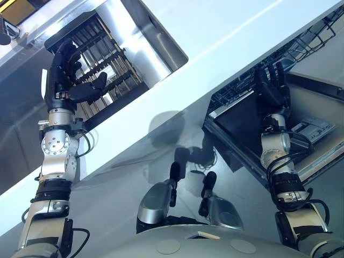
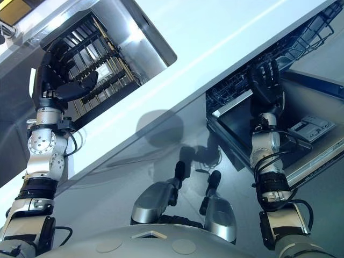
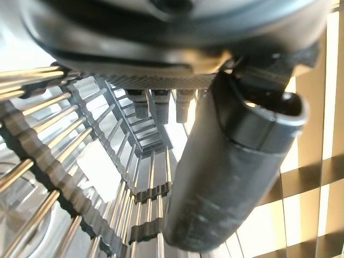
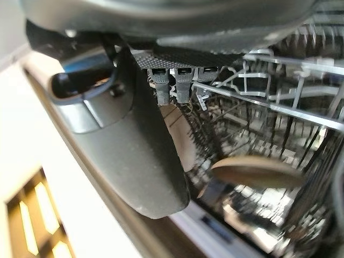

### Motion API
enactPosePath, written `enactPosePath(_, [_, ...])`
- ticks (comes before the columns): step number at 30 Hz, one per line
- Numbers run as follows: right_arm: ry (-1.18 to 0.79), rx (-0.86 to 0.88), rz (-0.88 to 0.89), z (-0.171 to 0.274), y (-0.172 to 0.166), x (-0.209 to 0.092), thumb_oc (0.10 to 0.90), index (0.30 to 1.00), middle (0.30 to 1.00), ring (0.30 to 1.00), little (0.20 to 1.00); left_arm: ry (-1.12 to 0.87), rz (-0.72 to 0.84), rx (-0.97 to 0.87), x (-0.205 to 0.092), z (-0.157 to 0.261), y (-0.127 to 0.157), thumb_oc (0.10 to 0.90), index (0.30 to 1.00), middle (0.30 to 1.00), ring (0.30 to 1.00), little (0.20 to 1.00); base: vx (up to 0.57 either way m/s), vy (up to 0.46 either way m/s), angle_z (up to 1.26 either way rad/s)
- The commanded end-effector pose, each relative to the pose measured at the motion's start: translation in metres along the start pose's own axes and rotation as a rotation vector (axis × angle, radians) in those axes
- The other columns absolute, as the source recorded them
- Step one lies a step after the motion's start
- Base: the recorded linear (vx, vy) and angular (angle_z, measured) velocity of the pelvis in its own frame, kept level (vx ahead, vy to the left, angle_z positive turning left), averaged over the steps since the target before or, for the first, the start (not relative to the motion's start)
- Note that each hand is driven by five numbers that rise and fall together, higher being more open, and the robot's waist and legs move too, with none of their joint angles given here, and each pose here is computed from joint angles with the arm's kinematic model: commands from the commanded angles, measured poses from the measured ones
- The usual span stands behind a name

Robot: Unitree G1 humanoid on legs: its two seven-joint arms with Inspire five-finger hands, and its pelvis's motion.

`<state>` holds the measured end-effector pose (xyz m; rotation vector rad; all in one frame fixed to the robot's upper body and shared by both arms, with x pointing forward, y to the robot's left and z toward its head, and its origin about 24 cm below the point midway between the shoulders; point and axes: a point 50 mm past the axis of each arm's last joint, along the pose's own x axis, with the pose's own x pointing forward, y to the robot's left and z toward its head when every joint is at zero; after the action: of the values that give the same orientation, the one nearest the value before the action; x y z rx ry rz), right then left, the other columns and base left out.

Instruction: Pick up plates and place into dishwasher.

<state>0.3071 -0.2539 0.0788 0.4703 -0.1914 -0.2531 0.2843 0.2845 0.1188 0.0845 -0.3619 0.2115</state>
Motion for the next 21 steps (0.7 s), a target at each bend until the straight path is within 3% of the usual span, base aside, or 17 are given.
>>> enactPosePath(1, [-0.621, -0.122, 0.638, 0.088, 0.173, -0.017, 0.800, 0.900, 0.900, 0.900, 0.900, 0.026, -0.039, 0.052, -0.024, -0.014, -0.003, 0.800, 0.900, 0.900, 0.900, 0.900, -0.02, -0.015, 0.08])
enactPosePath(7, [-0.713, -0.672, 0.142, 0.091, 0.074, -0.010, 0.800, 0.900, 0.900, 0.900, 0.900, 0.049, 0.025, 0.043, -0.042, -0.020, 0.001, 0.800, 0.900, 0.900, 0.900, 0.900, -0.02, -0.028, 0.03])
enactPosePath(13, [-0.584, -0.743, 0.036, 0.094, 0.016, -0.021, 0.800, 0.900, 0.900, 0.900, 0.900, 0.069, 0.050, 0.044, -0.043, -0.025, 0.003, 0.800, 0.900, 0.900, 0.900, 0.900, 0.00, -0.056, -0.03])
enactPosePath(21, [-0.519, -0.782, 0.006, 0.094, -0.009, -0.026, 0.800, 0.900, 0.900, 0.900, 0.900, 0.078, 0.067, 0.047, -0.044, -0.026, 0.008, 0.800, 0.900, 0.900, 0.900, 0.900, -0.01, -0.025, -0.01])
